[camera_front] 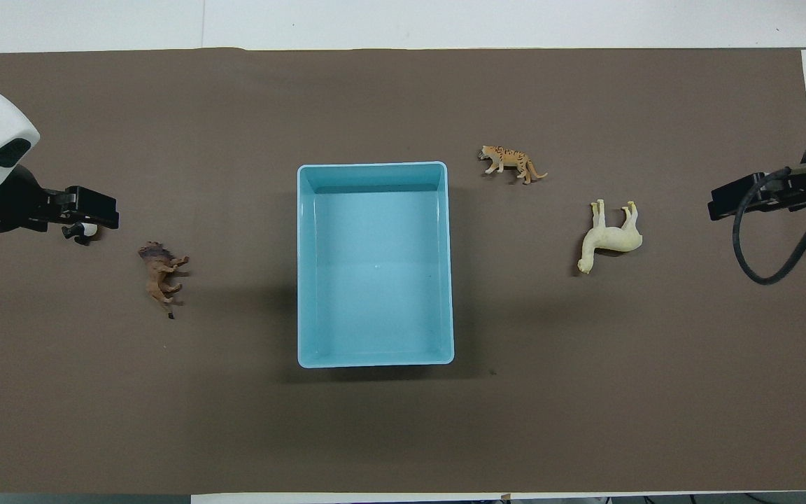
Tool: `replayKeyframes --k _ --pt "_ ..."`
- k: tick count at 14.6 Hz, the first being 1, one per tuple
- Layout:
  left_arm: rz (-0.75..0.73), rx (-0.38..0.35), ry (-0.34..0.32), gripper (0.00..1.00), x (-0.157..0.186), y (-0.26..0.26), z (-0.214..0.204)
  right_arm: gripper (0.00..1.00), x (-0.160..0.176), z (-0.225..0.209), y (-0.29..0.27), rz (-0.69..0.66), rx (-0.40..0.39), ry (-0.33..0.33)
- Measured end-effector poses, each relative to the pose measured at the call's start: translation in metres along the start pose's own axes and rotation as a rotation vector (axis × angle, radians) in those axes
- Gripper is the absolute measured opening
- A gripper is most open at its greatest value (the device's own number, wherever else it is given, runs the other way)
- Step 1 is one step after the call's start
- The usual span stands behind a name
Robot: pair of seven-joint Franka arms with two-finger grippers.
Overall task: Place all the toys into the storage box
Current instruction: 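Move the left gripper toward the brown horse figurine, then lower the left gripper and close it on the brown horse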
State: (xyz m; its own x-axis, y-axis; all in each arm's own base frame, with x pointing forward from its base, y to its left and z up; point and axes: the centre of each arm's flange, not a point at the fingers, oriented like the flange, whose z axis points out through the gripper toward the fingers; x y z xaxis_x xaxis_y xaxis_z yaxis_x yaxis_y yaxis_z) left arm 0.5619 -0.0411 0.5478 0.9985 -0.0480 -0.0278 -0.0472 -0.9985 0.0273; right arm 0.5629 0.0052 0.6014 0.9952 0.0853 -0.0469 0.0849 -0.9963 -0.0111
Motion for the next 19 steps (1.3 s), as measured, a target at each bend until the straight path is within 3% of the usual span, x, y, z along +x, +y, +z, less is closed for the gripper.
replayKeyframes --k 8,10,16,19 --pt "-0.011 0.002 -0.015 1.0 -0.004 -0.008 0.008 1.0 0.0 0.0 0.0 0.0 0.0 0.0" --pt "-0.037 0.001 0.015 1.0 -0.009 -0.022 0.023 1.0 0.0 0.0 0.0 0.0 0.0 0.0" --pt "-0.277 -0.013 0.165 1.0 -0.009 -0.036 0.099 1.0 0.0 0.0 0.0 0.0 0.0 0.0" --pt "-0.264 -0.006 0.153 1.0 -0.008 -0.037 0.159 1.0 0.0 0.0 0.0 0.0 0.0 0.0"
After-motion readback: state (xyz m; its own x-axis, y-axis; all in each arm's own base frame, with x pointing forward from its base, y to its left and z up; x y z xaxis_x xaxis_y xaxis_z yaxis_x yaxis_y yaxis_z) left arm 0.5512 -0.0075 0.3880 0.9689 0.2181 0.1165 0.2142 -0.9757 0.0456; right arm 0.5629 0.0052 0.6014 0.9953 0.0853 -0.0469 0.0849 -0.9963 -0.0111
